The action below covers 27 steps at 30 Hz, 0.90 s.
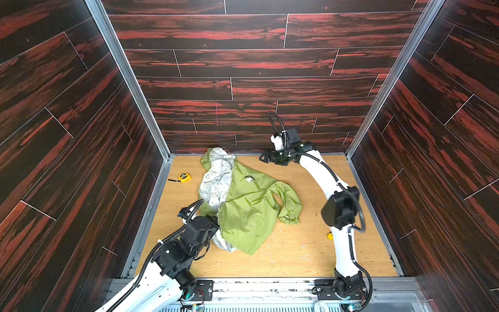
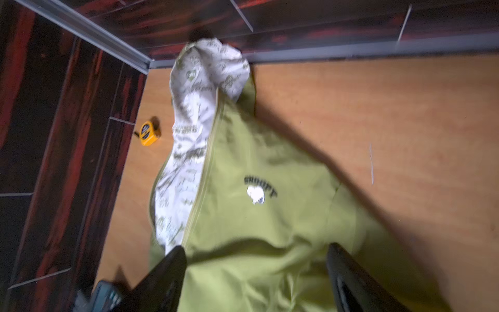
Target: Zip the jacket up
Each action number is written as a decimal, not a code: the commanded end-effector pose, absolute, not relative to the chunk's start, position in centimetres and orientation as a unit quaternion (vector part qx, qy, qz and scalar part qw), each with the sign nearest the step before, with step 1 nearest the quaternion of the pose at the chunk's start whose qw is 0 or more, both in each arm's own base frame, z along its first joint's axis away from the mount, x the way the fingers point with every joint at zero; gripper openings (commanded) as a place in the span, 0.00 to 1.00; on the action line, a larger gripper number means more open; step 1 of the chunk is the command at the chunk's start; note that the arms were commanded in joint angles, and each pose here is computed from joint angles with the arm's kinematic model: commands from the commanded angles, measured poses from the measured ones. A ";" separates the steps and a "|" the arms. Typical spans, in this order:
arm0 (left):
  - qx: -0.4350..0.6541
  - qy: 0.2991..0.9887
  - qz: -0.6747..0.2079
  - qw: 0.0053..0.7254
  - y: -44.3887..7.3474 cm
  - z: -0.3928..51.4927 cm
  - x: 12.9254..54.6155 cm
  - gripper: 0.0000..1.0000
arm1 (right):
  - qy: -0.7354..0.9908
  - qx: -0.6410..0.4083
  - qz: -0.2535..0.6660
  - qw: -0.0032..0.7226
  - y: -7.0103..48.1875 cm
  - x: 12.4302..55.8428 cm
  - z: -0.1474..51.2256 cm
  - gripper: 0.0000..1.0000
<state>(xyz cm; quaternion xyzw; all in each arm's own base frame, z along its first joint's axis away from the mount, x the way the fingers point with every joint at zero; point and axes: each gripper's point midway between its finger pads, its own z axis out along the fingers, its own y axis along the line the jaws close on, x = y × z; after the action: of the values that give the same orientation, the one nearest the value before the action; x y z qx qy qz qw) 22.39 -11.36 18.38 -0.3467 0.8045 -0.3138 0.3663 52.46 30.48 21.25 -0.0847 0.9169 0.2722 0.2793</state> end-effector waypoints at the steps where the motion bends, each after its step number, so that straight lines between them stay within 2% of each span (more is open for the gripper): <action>1: -0.340 0.799 -0.337 0.364 -12.1 19.4 22.6 0.00 | 0.953 -0.074 0.214 0.200 30.0 53.0 12.7 0.85; 9: -0.352 0.791 -0.346 0.363 -11.3 19.2 21.7 0.00 | 0.970 -0.061 0.196 0.132 29.5 52.7 4.0 0.86; 15: -0.366 0.780 -0.352 0.365 -10.4 18.8 21.0 0.00 | 0.973 -0.064 0.193 0.109 29.4 51.6 2.0 0.84; 19: -0.371 0.777 -0.354 0.366 -10.2 18.7 21.0 0.00 | 0.971 -0.073 0.210 0.084 30.7 50.2 0.8 0.78; 20: -0.370 0.778 -0.354 0.365 -10.2 18.6 20.9 0.00 | 0.971 -0.075 0.214 0.076 31.1 49.7 0.4 0.72; 24: -0.370 0.778 -0.353 0.365 -10.3 18.6 21.1 0.00 | 0.970 -0.060 0.227 0.058 31.8 48.8 0.0 0.33; 27: -0.369 0.781 -0.346 0.365 -10.3 18.4 21.2 0.00 | 0.969 -0.045 0.234 0.065 31.4 49.1 1.1 0.14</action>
<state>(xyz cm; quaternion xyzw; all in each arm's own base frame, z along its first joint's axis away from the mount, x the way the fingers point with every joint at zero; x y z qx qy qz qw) 20.99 -10.80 19.15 -0.3613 0.7788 -0.3632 0.3619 51.45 31.73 2.30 -0.0596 0.9623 0.2402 0.1131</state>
